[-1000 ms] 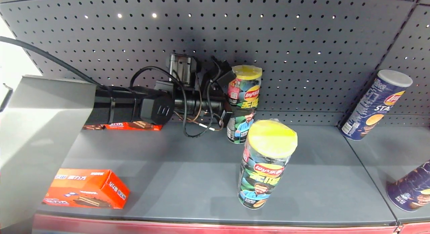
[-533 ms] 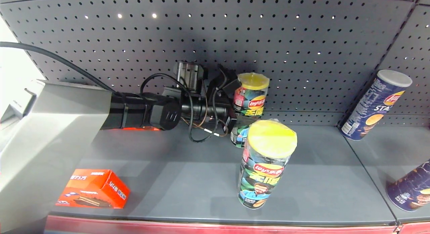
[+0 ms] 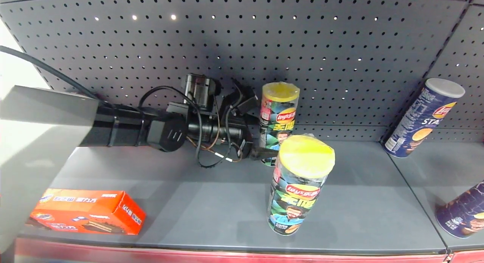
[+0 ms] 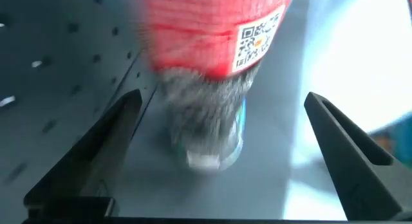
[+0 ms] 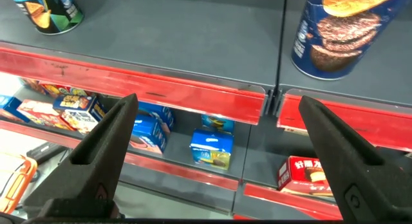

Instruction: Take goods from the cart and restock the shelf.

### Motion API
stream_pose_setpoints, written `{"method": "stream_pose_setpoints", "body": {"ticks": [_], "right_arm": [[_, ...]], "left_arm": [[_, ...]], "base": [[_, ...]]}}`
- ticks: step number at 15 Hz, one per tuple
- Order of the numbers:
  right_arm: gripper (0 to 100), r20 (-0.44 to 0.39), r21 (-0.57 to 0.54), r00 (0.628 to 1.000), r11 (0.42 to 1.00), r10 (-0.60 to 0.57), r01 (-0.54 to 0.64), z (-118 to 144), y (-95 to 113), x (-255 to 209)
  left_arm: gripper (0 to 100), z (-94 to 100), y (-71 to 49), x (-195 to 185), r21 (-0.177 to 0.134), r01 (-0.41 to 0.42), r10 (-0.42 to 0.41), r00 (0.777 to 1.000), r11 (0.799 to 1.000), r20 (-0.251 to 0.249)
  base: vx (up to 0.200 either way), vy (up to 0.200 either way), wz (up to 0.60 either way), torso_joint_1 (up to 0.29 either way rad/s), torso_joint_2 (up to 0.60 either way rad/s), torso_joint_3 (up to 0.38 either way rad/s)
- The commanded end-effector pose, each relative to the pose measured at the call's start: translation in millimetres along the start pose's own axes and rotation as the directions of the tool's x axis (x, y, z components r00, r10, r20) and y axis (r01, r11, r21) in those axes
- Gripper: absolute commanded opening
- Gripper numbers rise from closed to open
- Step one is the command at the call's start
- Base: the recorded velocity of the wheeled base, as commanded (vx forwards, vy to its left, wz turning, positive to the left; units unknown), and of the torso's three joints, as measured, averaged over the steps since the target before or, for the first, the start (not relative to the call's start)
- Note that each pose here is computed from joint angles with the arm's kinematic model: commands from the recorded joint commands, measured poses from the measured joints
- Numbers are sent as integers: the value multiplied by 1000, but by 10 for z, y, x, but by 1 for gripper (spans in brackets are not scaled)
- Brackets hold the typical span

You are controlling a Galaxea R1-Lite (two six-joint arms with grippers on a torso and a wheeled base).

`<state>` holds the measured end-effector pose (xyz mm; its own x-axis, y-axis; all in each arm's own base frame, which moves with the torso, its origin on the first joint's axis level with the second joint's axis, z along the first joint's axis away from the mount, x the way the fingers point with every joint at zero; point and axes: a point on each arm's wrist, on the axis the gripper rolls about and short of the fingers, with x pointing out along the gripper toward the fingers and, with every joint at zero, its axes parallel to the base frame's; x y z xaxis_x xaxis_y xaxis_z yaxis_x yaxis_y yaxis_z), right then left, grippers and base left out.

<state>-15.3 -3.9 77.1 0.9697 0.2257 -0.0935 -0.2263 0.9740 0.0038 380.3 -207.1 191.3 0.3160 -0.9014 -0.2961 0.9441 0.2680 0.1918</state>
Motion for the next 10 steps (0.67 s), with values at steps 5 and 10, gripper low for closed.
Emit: {"method": "stream_pose_setpoints", "body": {"ticks": [5,10], "right_arm": [[100,-1,0,1000,1000,0,0,1,0,1],[100,-1,-2,1000,1000,0,0,1,0,1]], "left_arm": [[100,207,-182,-539,9,-97,97,995,995,-14],[100,303,-299,-452,29,-178,180,982,984,-53]], "base": [[0,0,0,0,0,0],[0,0,0,0,0,0]]}}
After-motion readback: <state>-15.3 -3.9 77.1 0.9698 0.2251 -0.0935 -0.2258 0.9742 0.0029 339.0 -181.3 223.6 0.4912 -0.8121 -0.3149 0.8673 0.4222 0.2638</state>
